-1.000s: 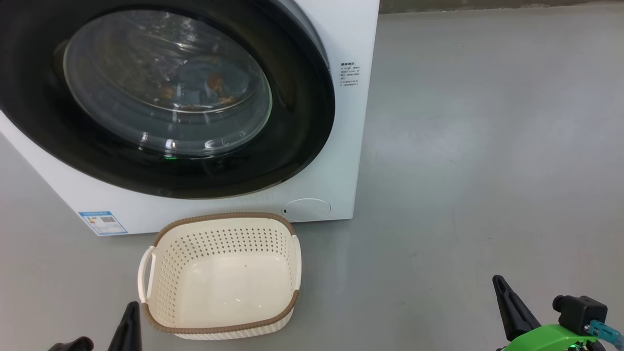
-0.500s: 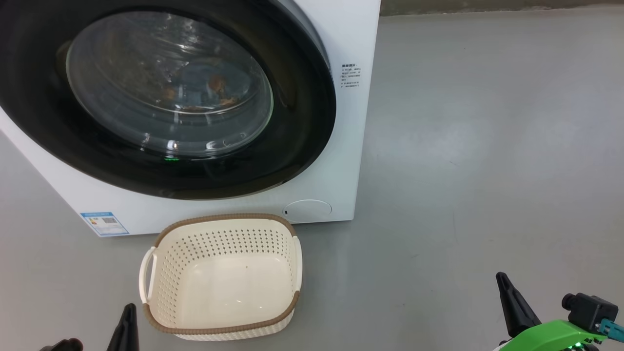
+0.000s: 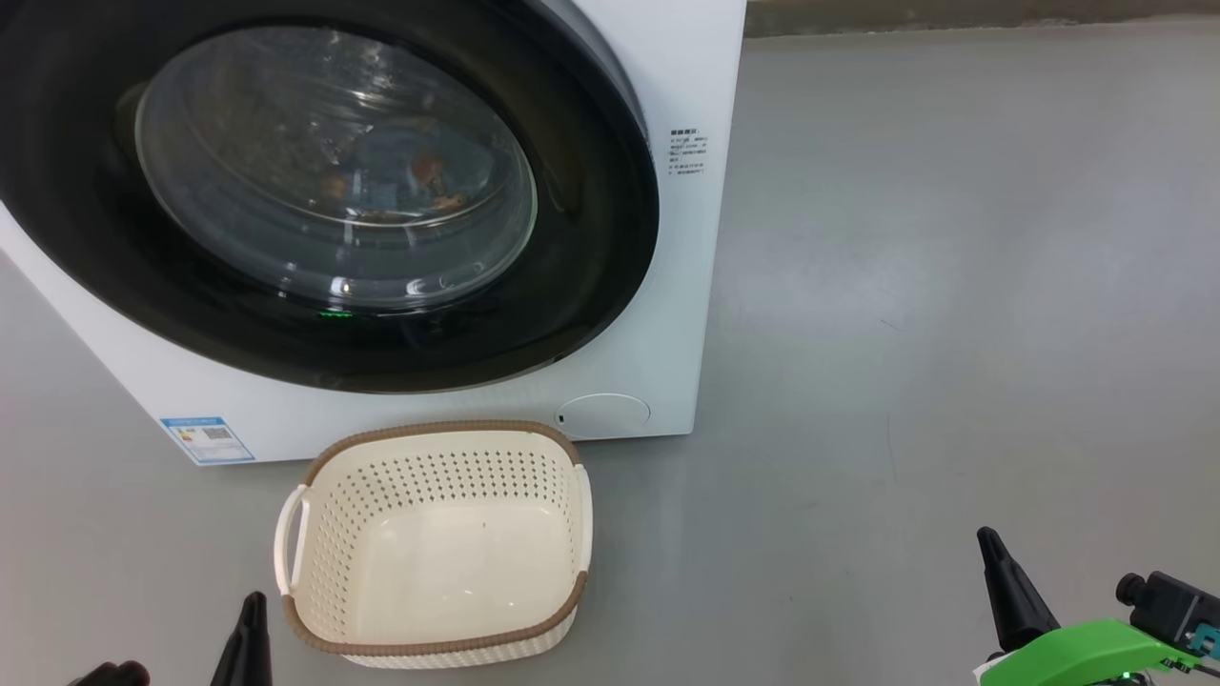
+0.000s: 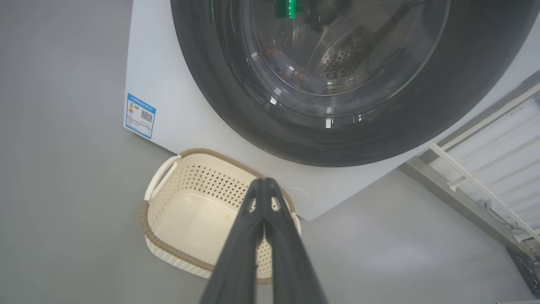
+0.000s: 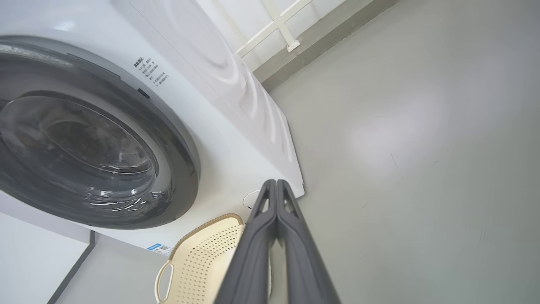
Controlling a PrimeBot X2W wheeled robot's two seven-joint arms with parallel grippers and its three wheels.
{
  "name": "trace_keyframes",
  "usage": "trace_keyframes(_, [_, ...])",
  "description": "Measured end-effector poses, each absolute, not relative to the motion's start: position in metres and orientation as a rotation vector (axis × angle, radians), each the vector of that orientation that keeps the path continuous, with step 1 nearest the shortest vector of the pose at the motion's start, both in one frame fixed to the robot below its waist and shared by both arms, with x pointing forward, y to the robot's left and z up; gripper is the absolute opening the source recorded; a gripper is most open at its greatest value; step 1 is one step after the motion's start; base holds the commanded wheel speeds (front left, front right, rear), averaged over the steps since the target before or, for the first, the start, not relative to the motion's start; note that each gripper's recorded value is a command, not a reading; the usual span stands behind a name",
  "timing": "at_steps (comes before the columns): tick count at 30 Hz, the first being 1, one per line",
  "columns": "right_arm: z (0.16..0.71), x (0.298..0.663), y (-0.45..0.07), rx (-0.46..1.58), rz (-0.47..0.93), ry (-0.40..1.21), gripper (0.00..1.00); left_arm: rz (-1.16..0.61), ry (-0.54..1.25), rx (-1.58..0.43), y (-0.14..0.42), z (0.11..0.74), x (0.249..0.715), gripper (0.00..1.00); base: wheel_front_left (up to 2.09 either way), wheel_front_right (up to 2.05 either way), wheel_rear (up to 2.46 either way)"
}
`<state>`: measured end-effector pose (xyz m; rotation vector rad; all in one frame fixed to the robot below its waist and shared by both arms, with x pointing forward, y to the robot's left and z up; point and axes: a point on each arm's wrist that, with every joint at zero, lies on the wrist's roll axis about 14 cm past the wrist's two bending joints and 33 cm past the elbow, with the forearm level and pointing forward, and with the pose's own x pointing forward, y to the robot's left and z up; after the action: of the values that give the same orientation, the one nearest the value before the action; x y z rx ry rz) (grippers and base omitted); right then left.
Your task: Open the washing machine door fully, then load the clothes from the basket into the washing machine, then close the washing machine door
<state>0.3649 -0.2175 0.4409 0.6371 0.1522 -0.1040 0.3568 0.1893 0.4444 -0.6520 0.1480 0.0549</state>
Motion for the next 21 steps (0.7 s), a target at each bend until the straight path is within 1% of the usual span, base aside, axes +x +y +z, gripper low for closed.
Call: trace_keyframes(21, [0.4468, 0.3672, -0.2168, 0.869, -0.135, 0.14, 0.0, 0.09, 0.149, -0.877, 0.1922, 0.4476, 0.3596, 0.0, 0.0, 0.0, 0.0])
